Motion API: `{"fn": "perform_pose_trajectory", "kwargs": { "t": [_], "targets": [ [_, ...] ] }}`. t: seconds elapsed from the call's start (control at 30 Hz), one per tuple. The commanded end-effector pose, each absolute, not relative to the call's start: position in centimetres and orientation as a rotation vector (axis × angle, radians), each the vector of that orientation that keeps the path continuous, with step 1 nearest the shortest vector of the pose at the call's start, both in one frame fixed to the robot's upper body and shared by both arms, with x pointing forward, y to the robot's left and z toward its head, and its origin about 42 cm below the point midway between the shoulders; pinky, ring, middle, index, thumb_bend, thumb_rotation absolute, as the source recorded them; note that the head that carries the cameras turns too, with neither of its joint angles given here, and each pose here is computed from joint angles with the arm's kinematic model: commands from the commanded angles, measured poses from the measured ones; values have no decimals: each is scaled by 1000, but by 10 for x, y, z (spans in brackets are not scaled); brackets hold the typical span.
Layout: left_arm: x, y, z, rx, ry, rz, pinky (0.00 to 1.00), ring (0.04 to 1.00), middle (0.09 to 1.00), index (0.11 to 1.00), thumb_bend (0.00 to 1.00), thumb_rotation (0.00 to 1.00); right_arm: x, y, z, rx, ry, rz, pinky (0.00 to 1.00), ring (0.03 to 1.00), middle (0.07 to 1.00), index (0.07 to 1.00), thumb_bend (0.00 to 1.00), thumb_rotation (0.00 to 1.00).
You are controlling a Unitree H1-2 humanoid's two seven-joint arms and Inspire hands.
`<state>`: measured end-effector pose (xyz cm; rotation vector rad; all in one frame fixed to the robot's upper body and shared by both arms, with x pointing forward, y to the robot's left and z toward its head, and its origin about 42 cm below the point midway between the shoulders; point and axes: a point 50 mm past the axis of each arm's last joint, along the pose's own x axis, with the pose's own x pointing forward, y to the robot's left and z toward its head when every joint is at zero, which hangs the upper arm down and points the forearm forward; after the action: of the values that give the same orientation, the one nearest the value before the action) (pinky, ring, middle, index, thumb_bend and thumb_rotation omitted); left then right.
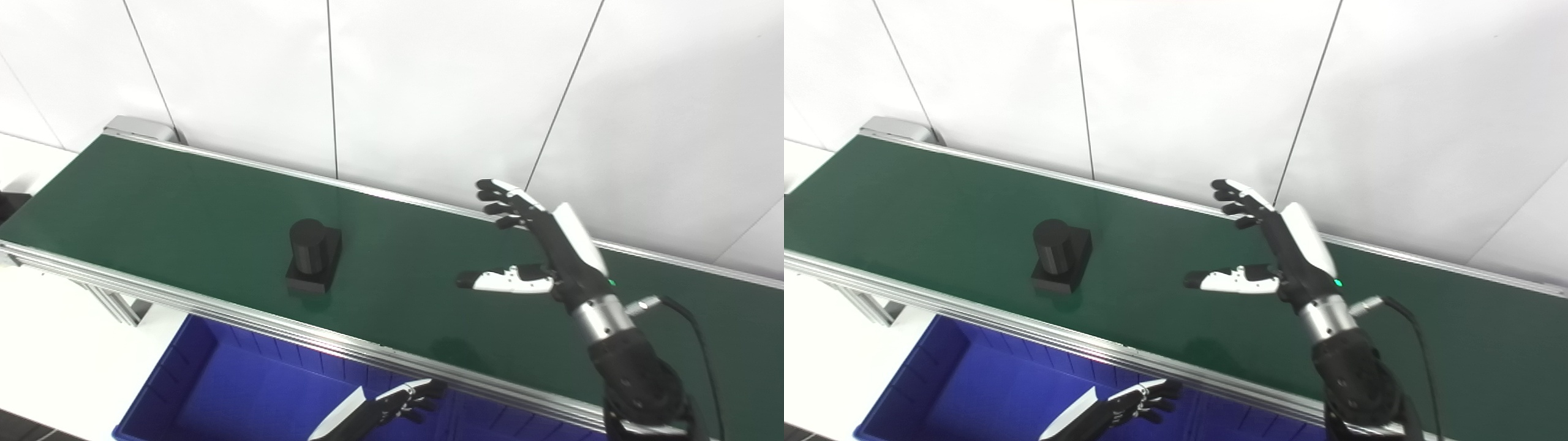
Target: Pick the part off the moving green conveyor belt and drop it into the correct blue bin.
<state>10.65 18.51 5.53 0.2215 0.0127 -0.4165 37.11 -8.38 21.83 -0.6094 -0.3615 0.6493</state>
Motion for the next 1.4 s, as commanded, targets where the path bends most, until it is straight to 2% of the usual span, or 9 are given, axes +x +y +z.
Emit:
{"fn": "perform_pose_trajectory", "kwargs": {
  "t": [0.0, 0.27, 0.67, 1.07, 1.23, 1.37],
  "targets": [
    [108, 184, 63, 214, -46, -405, 770, 838, 884, 894, 967, 155, 375, -70, 239, -601, -439, 650, 697, 785, 842, 860, 921, 395],
    [107, 181, 64, 206, -46, -397, 750, 823, 874, 894, 971, 165, 380, -54, 232, -649, -425, 656, 695, 789, 839, 863, 919, 403],
    [106, 179, 63, 206, -57, -404, 775, 834, 874, 895, 962, 164, 383, -37, 235, -661, -433, 668, 693, 790, 846, 866, 936, 424],
    [106, 177, 64, 206, -52, -400, 730, 811, 871, 891, 960, 160, 387, -7, 232, -713, -450, 708, 680, 769, 831, 862, 940, 469],
    [106, 175, 63, 202, -52, -408, 740, 818, 879, 898, 956, 161, 391, 9, 230, -745, -445, 734, 695, 789, 839, 862, 939, 454],
    [107, 174, 63, 186, -53, -412, 702, 797, 871, 901, 948, 151, 393, 18, 228, -774, -425, 746, 697, 796, 848, 867, 940, 450]
  ]
}}
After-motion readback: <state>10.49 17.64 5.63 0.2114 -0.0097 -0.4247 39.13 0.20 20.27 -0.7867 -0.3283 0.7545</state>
